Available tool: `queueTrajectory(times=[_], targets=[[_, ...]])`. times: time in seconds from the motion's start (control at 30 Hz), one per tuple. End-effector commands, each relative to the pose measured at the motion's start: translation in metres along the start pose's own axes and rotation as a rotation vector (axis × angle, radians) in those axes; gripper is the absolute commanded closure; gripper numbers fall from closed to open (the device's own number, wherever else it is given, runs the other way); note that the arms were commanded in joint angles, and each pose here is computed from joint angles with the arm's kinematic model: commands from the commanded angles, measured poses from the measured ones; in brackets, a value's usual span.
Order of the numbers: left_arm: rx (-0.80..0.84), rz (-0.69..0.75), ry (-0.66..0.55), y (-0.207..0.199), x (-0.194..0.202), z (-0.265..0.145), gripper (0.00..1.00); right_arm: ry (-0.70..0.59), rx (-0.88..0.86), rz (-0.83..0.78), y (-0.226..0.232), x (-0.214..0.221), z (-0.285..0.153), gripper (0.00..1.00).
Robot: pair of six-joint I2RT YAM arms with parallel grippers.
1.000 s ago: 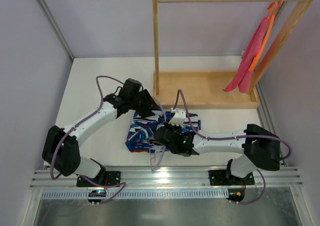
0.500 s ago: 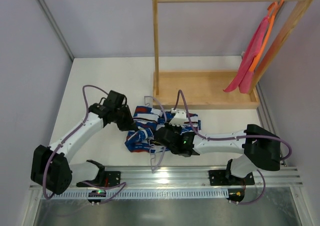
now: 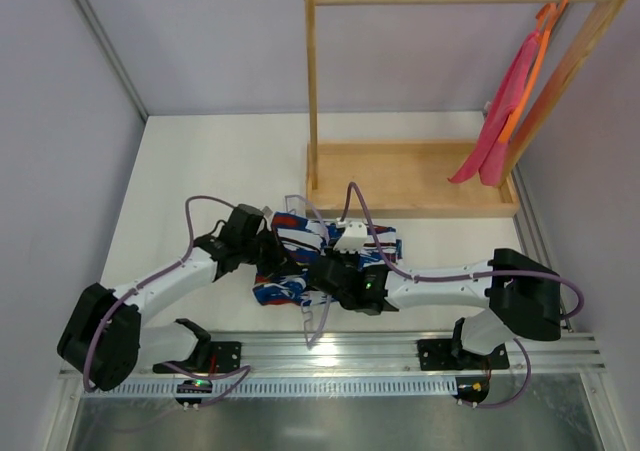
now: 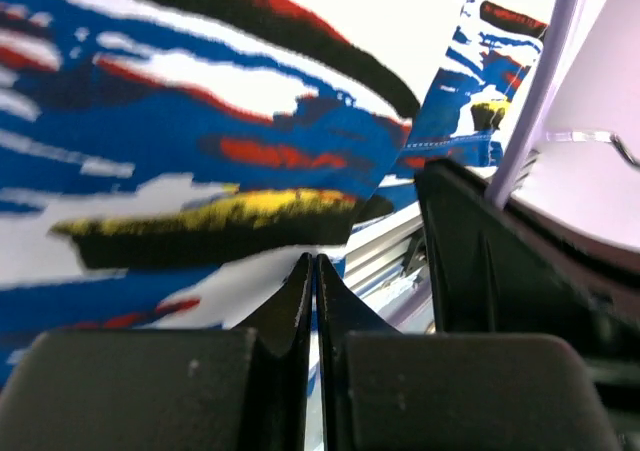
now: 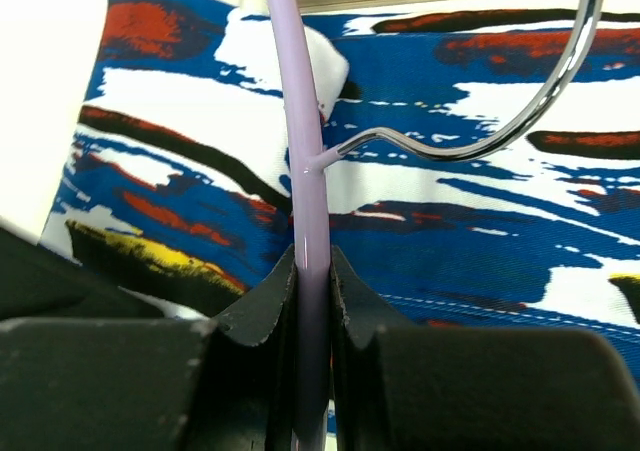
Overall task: Place the trousers on the hanger
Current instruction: Place trousers on hanger
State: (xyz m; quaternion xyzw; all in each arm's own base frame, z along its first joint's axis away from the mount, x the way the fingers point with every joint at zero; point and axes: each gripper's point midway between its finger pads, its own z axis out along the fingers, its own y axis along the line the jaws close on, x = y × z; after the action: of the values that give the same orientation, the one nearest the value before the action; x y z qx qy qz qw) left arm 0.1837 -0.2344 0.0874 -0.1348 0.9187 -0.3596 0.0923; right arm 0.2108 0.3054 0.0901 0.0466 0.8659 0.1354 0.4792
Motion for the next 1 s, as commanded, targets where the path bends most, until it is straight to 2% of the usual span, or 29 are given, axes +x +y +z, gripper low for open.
queueTrajectory(times=[0.0, 0.13, 0.3, 0.37, 0.4, 0.5, 0.7, 0.83, 0.97], targets=[[0.115, -0.021, 0.009, -0.018, -0.001, 0.011, 0.99, -0.067, -0.121, 0.112, 0.046, -0.036, -0.017, 0.92], [0.146, -0.019, 0.002, -0.021, -0.004, 0.016, 0.99, -0.046, -0.156, 0.107, 0.057, -0.029, -0.022, 0.85], [0.143, 0.019, -0.018, -0.023, -0.006, 0.01, 0.99, -0.038, -0.177, 0.089, 0.063, -0.026, -0.029, 0.71], [0.127, 0.057, -0.054, -0.026, -0.011, 0.0, 0.85, -0.04, -0.182, 0.083, 0.062, -0.025, -0.032, 0.7], [0.106, 0.062, -0.084, -0.024, -0.016, -0.004, 0.73, -0.04, -0.19, 0.084, 0.064, -0.026, -0.035, 0.69], [0.107, 0.088, -0.13, -0.029, -0.024, -0.018, 0.52, -0.041, -0.21, 0.08, 0.067, -0.027, -0.041, 0.68], [0.154, 0.14, -0.168, -0.034, -0.024, -0.035, 0.38, -0.043, -0.242, 0.086, 0.074, -0.028, -0.051, 0.62], [0.241, 0.196, -0.192, -0.049, -0.02, -0.051, 0.36, -0.04, -0.281, 0.102, 0.08, -0.028, -0.056, 0.6], [0.254, 0.238, -0.226, -0.051, -0.019, -0.062, 0.34, -0.031, -0.296, 0.104, 0.08, -0.024, -0.058, 0.59]])
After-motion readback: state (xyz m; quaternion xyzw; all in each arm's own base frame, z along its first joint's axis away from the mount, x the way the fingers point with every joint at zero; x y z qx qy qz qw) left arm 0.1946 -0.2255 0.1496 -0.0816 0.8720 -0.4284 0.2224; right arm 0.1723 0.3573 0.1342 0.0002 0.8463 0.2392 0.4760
